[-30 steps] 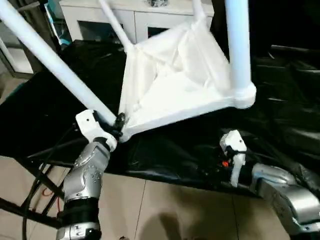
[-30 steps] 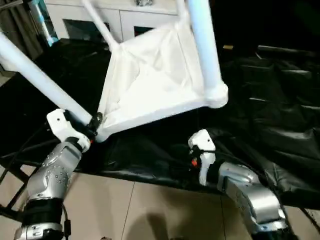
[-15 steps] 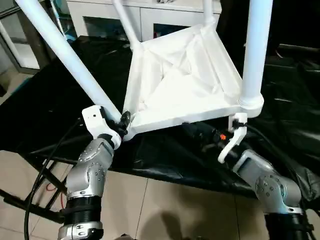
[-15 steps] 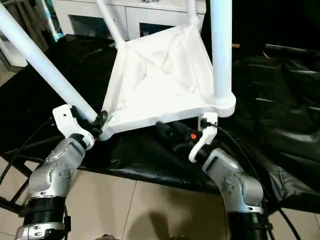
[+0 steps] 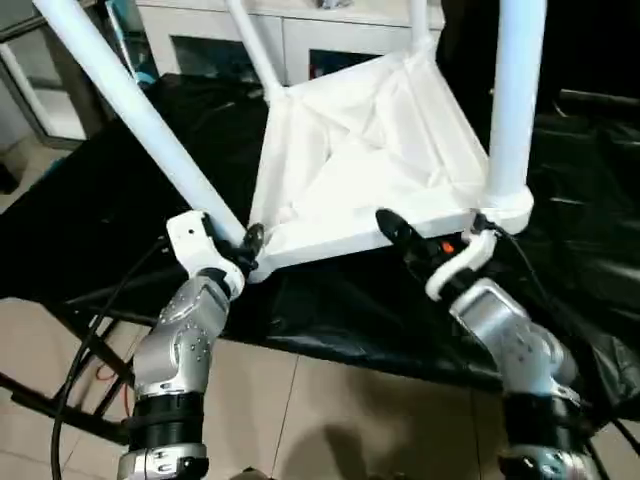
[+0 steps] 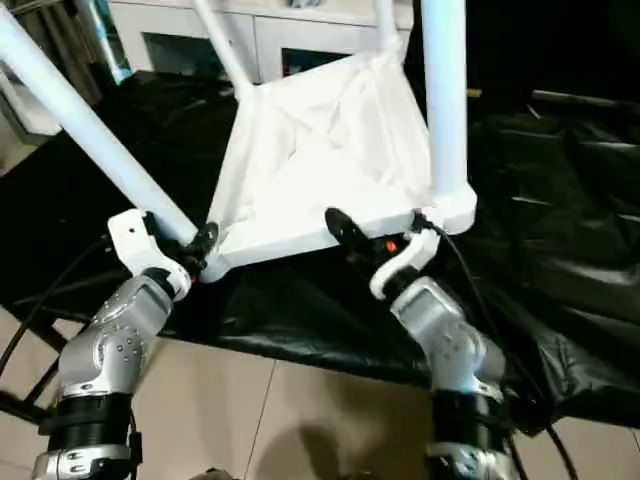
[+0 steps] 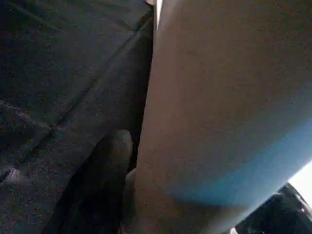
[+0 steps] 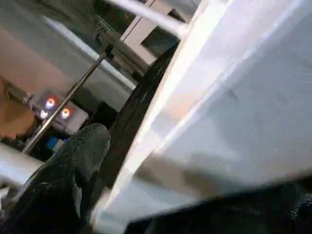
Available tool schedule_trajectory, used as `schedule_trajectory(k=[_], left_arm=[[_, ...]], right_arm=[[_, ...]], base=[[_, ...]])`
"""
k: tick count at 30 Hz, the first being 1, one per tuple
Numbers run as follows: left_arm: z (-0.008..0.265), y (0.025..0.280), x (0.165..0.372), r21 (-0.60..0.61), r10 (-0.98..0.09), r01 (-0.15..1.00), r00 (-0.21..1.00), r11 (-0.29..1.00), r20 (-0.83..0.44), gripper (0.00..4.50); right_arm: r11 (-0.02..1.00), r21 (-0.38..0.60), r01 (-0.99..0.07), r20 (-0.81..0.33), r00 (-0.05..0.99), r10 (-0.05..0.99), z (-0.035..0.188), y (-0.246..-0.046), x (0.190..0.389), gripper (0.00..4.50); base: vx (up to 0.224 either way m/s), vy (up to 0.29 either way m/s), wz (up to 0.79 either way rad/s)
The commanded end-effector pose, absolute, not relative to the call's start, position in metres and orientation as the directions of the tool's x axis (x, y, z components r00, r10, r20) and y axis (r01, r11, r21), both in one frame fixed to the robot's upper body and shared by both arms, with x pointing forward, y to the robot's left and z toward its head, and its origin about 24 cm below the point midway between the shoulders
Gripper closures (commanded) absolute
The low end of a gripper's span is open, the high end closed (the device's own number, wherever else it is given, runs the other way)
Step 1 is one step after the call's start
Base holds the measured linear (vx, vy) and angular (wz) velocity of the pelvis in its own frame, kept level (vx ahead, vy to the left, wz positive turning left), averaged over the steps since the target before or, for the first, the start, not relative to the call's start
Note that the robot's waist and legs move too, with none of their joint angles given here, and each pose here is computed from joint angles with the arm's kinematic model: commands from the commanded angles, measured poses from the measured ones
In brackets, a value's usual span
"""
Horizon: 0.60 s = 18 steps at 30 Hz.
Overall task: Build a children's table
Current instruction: Flip table
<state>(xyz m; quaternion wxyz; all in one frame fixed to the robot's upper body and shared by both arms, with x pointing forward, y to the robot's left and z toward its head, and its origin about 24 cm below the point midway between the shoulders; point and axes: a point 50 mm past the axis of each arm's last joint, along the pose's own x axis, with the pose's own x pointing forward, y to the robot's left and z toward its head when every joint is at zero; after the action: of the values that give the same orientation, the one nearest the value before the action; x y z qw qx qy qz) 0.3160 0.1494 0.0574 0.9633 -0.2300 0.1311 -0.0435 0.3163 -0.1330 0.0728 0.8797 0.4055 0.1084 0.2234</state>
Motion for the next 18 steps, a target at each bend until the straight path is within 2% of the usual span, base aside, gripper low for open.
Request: schedule_trajectory(k=[1,3,10,11,18], left_arm=[[0.057,0.128,0.315,-0.544,-0.248,0.088,0.941,0.835,-0.229,1.92],[0.057,0.12,0.311,-0.56,-0.271,0.1,0.934,0.822,-0.231,1.92],[0.057,0.107,0.307,-0.565,-0.31,0.133,0.923,0.814,-0.229,1.92],[0.057,0.101,0.306,-0.571,-0.324,0.145,0.919,0.808,-0.226,1.92],[0.058,0.094,0.306,-0.559,-0.367,0.194,0.905,0.806,-0.216,1.92]], right_arm=[[0.583,0.765,-0.272,-0.014,0.899,0.438,0.074,-0.136,0.322,0.0],[0.512,0.839,-0.185,-0.024,0.927,0.374,0.071,-0.132,0.335,0.0],[0.405,0.903,-0.146,-0.007,0.936,0.352,0.071,-0.128,0.343,0.0],[0.357,0.924,-0.138,0.008,0.939,0.343,0.072,-0.127,0.347,0.18],[0.337,0.935,-0.106,-0.004,0.951,0.309,0.074,-0.132,0.359,0.8]], base=[[0.0,0.0,0.0],[0.0,0.0,0.0],[0.0,0.0,0.0],[0.0,0.0,0.0],[0.0,0.0,0.0]])
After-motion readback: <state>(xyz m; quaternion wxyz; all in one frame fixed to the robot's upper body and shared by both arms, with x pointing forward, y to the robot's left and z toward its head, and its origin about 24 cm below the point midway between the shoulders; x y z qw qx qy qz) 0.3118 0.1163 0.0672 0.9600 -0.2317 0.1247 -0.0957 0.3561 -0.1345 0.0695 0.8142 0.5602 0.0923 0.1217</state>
